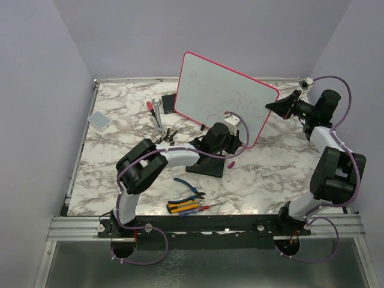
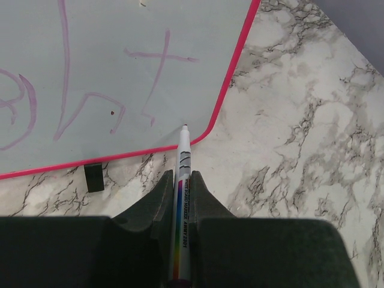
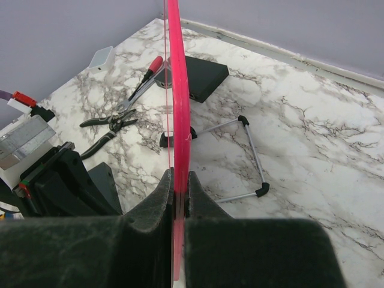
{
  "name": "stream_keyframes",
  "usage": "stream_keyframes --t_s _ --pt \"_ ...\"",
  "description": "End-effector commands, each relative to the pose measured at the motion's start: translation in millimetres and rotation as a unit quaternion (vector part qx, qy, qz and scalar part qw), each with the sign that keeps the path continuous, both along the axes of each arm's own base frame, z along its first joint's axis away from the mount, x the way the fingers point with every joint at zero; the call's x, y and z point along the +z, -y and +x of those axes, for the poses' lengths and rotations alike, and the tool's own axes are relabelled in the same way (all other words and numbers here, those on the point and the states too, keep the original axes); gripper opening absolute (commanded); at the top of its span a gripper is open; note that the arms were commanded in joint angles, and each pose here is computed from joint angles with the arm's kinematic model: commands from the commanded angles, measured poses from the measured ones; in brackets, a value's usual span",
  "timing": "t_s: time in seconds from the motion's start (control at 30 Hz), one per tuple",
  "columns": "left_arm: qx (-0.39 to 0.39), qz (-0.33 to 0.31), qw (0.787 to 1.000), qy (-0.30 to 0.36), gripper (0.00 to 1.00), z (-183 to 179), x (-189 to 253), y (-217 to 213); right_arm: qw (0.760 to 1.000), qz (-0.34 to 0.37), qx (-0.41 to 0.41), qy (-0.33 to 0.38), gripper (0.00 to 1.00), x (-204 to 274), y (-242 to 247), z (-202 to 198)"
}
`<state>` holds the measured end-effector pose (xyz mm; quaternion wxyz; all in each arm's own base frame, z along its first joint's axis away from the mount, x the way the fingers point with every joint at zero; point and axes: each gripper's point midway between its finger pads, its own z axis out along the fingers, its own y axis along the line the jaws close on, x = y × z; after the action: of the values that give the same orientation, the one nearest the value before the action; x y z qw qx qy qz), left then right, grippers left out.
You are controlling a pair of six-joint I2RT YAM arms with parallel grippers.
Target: Write a sentence on the whiteboard
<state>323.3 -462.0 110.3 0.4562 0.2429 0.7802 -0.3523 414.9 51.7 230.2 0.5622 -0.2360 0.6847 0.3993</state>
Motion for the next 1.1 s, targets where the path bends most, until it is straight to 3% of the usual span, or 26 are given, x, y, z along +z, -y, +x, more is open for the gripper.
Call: stream_keyframes --t_s 0.0,0.73,1.07 --pt "0.019 -0.002 1.0 0.014 0.0 9 2 4 1.0 -0.004 0.011 -0.026 0.01 -21 -9 -4" --pt "0.032 0.001 0.999 0.014 0.0 13 -2 3 1.0 -0.005 0.01 -0.025 0.01 -21 -9 -4" --pt "-0.032 -0.036 0.999 0.015 0.0 -17 32 10 1.0 -0.008 0.009 -0.026 0.01 -22 -8 -3"
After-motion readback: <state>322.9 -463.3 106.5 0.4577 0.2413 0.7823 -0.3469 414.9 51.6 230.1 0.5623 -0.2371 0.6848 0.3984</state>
